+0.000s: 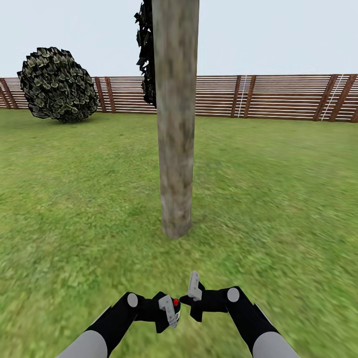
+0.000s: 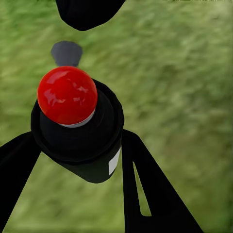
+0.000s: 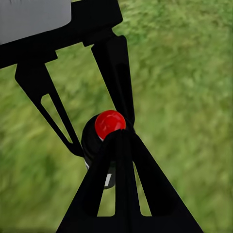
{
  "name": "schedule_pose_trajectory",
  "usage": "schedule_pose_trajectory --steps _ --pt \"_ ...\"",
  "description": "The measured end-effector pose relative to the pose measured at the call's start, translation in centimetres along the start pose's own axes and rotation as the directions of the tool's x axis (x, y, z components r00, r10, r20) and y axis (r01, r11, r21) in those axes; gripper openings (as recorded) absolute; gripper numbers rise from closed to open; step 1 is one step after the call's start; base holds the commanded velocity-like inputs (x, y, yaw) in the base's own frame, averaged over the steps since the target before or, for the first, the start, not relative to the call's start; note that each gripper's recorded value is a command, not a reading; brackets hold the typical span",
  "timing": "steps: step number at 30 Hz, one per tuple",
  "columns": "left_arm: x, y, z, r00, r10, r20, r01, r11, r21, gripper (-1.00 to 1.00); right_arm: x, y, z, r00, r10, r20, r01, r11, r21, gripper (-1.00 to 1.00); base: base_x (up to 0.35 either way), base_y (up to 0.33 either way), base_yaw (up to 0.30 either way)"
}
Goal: In the garden, pick up the pesticide atomizer on the floor and spray pesticide onto both trees until each tree trunk is fully covered.
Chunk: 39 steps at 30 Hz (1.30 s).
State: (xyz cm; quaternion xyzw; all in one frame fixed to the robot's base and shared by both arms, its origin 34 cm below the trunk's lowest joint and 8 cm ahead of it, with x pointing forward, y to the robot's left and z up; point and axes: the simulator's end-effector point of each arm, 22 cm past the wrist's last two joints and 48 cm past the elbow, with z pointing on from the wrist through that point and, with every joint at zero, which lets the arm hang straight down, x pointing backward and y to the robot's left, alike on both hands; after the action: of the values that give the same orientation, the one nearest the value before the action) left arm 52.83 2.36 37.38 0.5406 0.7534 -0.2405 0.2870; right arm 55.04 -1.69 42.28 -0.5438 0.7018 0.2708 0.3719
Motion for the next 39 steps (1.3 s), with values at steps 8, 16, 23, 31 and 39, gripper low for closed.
schedule_pose_trajectory --steps 8,16,23,31,39 --pt "0.0 0.0 0.0 1.0 -0.002 0.0 0.002 1.0 0.0 -1.0 0.0 0.0 0.0 1.0 0.0 0.0 0.0 1.0 0.0 -1.0 0.0 0.0 0.0" --pt "-0.1 0.0 0.0 1.0 -0.001 0.002 0.001 1.0 0.0 -1.0 0.0 0.0 0.0 1.0 0.0 -0.001 0.0 1.0 0.0 -1.0 0.0 0.0 0.0" --pt "-0.2 -0.1 0.1 1.0 -0.001 0.004 0.001 1.0 0.001 -1.0 0.0 0.0 0.0 1.0 -0.001 -0.001 0.001 1.0 0.001 -1.0 0.0 0.0 0.0" --pt "-0.5 -0.2 0.2 1.0 -0.001 0.01 0.0 1.0 0.003 -1.0 0.0 0.0 0.0 1.0 -0.001 -0.002 0.001 1.0 0.002 -1.0 0.0 0.0 0.0" --pt "0.5 -0.1 0.1 1.0 -0.01 -0.007 0.01 1.0 0.0 -1.0 0.0 -0.1 0.0 1.0 -0.001 -0.001 0.001 1.0 0.003 -1.0 0.0 0.0 0.0"
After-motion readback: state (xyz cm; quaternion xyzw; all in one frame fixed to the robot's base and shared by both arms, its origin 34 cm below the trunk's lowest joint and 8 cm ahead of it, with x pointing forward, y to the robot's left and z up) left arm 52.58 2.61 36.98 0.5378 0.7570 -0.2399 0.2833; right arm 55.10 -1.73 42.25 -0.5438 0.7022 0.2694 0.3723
